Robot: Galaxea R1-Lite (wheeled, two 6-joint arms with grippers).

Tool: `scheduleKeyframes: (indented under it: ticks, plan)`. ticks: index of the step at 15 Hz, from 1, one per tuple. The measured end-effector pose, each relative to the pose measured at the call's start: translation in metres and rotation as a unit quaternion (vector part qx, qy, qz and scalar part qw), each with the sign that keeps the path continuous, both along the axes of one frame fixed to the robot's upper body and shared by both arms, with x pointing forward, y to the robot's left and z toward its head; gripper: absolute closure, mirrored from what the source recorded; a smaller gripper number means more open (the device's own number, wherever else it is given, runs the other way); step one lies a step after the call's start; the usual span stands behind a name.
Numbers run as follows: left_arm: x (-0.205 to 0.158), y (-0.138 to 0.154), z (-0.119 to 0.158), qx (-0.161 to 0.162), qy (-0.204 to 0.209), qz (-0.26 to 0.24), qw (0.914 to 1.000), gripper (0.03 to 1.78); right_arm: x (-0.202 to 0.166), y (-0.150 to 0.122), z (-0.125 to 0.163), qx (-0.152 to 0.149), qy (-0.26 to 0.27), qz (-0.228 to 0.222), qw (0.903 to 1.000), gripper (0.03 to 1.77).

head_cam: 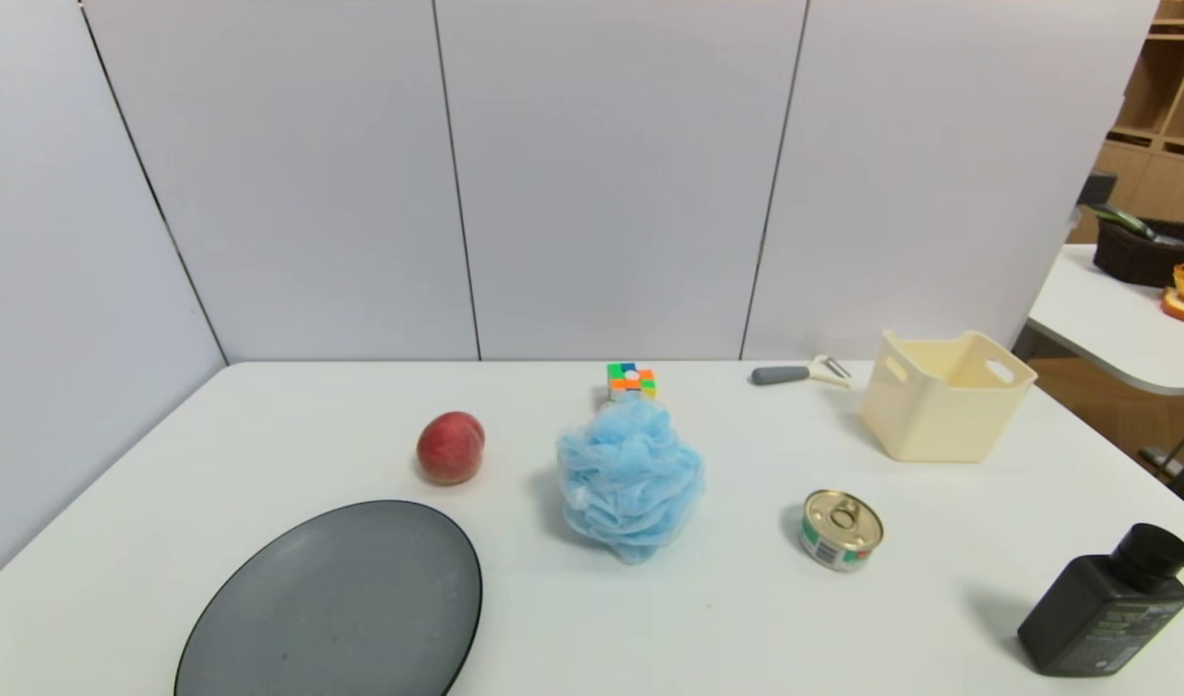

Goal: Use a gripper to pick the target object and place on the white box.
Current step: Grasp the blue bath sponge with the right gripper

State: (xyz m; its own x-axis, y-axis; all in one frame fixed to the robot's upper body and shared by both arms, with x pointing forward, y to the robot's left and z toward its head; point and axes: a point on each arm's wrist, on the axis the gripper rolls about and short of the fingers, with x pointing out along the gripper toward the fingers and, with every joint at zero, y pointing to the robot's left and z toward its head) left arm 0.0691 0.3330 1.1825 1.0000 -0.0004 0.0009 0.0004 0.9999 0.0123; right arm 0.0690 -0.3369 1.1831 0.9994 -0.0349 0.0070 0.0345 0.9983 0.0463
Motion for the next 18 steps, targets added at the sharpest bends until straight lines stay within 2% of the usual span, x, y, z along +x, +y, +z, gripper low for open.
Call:
scheduleKeyframes:
  ticks: [4, 6, 9, 13, 14, 18]
  plan:
    - [0.0, 0.0, 0.0, 0.0, 0.0, 0.0, 1.0, 0.12, -0.001, 0.001, 0.014, -0.045, -0.004, 0.014, 0.9989, 0.1]
    - [0.0, 0.0, 0.0, 0.0, 0.0, 0.0, 1.0, 0.12, -0.001, 0.0, 0.043, -0.051, -0.015, 0.016, 0.9985, 0.1]
    - [0.0, 0.0, 0.0, 0.0, 0.0, 0.0, 1.0, 0.12, 0.005, 0.0, 0.106, -0.051, -0.035, 0.031, 0.9976, 0.1]
    - [0.0, 0.0, 0.0, 0.0, 0.0, 0.0, 1.0, 0.12, 0.03, 0.001, 0.214, -0.053, -0.082, 0.058, 0.9936, 0.1]
    - [0.0, 0.0, 0.0, 0.0, 0.0, 0.0, 1.0, 0.12, 0.043, 0.003, 0.244, -0.055, -0.095, 0.063, 0.992, 0.1]
    - [0.0, 0.0, 0.0, 0.0, 0.0, 0.0, 1.0, 0.12, 0.101, 0.011, 0.328, -0.061, -0.134, 0.082, 0.9857, 0.1]
